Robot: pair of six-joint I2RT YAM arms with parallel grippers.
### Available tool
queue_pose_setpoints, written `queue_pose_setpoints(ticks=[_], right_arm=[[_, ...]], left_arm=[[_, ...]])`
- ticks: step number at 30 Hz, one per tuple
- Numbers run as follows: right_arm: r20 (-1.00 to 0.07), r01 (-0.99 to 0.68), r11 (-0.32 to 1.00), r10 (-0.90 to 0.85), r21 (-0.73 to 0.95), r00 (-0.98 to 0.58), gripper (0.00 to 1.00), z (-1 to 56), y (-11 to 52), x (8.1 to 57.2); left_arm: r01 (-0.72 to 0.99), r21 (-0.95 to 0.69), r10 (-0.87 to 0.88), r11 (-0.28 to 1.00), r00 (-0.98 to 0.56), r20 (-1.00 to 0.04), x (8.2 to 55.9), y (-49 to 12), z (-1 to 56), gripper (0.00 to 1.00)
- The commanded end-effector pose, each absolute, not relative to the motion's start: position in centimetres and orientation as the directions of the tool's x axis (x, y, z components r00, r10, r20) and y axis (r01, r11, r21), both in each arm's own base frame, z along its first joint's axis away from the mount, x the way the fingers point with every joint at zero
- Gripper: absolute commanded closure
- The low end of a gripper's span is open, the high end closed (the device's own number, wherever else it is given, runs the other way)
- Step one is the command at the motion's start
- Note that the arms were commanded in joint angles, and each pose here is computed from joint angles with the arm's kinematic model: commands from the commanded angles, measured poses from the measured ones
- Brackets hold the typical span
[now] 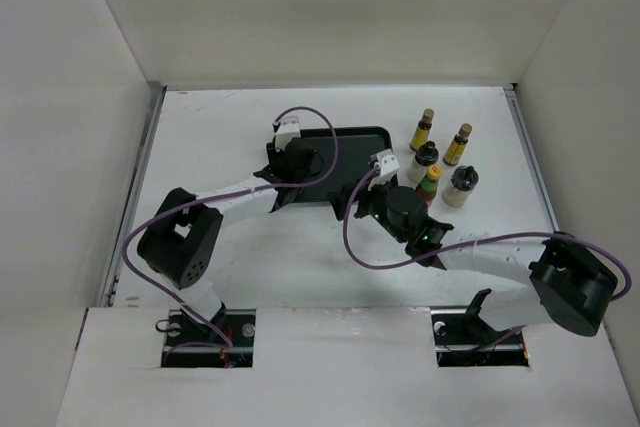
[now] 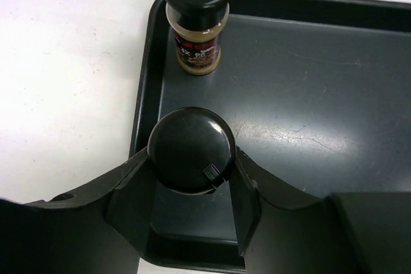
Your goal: Organize the condiment bottles
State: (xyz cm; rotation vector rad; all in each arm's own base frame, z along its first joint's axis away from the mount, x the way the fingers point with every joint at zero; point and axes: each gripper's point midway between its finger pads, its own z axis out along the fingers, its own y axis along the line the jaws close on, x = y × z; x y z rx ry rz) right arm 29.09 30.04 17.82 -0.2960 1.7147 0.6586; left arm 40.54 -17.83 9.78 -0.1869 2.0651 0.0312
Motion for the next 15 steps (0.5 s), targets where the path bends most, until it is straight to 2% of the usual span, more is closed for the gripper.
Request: queue_pose_setpoints(ticks=[1, 15], right_arm=[[-0.954, -0.525, 0.797, 0.226, 0.297, -0.197, 0.01, 20.6, 29.6, 29.4], [-0.948, -0.547, 0.776, 0.285, 0.314, -0.140, 0.02, 23.9, 28.4, 28.3]], left_arm=[[-0.153, -0.059, -0.115, 0.986, -0.387, -0.915, 41.8, -18.7, 12.2, 0.73], [-0.162, -0.050, -0.110, 0.985, -0.382, -0.917, 40.8, -18.3, 11.0, 0.42]])
